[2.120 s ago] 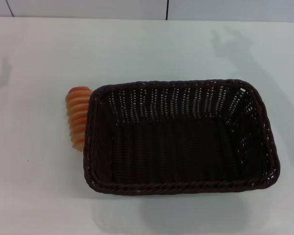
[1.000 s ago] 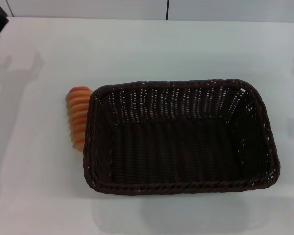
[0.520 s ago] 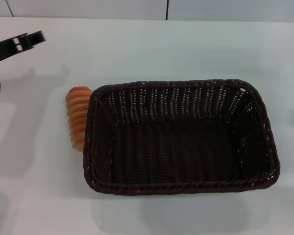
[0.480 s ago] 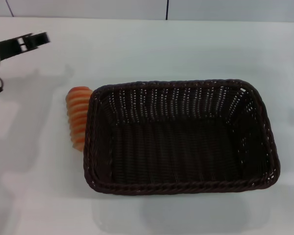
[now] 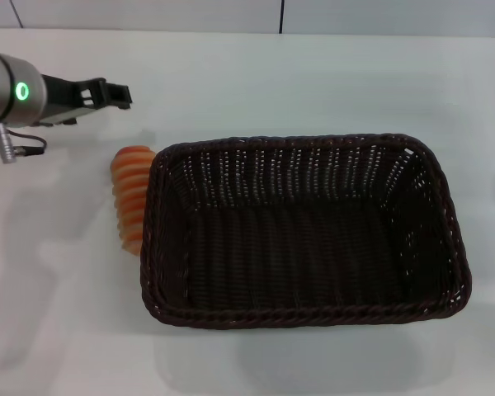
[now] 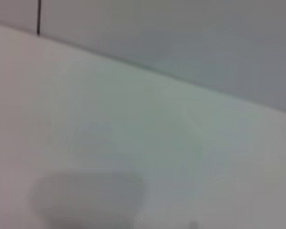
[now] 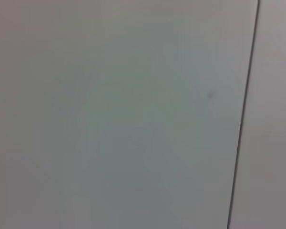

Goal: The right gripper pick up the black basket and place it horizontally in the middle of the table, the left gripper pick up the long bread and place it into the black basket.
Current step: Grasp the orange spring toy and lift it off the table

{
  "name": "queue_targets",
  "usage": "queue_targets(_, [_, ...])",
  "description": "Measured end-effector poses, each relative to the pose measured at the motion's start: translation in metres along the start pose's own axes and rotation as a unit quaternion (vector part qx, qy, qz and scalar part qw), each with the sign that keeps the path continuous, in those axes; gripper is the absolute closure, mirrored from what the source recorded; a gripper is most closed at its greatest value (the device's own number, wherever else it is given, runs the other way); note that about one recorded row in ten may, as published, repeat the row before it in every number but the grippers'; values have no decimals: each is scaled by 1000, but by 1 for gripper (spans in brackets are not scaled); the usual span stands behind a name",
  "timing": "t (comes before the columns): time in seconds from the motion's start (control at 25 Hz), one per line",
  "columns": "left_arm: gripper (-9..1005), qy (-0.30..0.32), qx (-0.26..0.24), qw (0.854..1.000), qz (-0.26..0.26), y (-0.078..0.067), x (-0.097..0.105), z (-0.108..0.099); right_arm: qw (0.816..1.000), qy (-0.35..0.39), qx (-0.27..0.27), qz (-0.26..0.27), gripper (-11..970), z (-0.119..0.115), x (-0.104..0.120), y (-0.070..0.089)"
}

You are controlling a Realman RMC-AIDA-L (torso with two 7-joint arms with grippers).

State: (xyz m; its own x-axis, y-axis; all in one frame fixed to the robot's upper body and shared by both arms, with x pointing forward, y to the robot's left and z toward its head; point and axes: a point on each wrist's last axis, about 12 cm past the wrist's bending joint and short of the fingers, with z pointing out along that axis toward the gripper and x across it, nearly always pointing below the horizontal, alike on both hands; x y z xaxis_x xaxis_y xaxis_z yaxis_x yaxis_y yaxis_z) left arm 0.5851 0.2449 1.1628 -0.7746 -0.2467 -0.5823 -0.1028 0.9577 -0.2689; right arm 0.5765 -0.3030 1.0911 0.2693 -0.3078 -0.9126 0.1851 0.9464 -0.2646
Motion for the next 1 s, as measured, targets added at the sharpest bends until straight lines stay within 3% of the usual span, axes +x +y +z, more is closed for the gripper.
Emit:
queue_targets(0.44, [152,81,-22,996,-21,-12,-12,17,1000,-3,-8,4,616,6,2,-10])
queue_targets(1.0, [152,131,-32,990,-31,-15,-4,30,1000,-13,-19,-3,616,8,-1,-10])
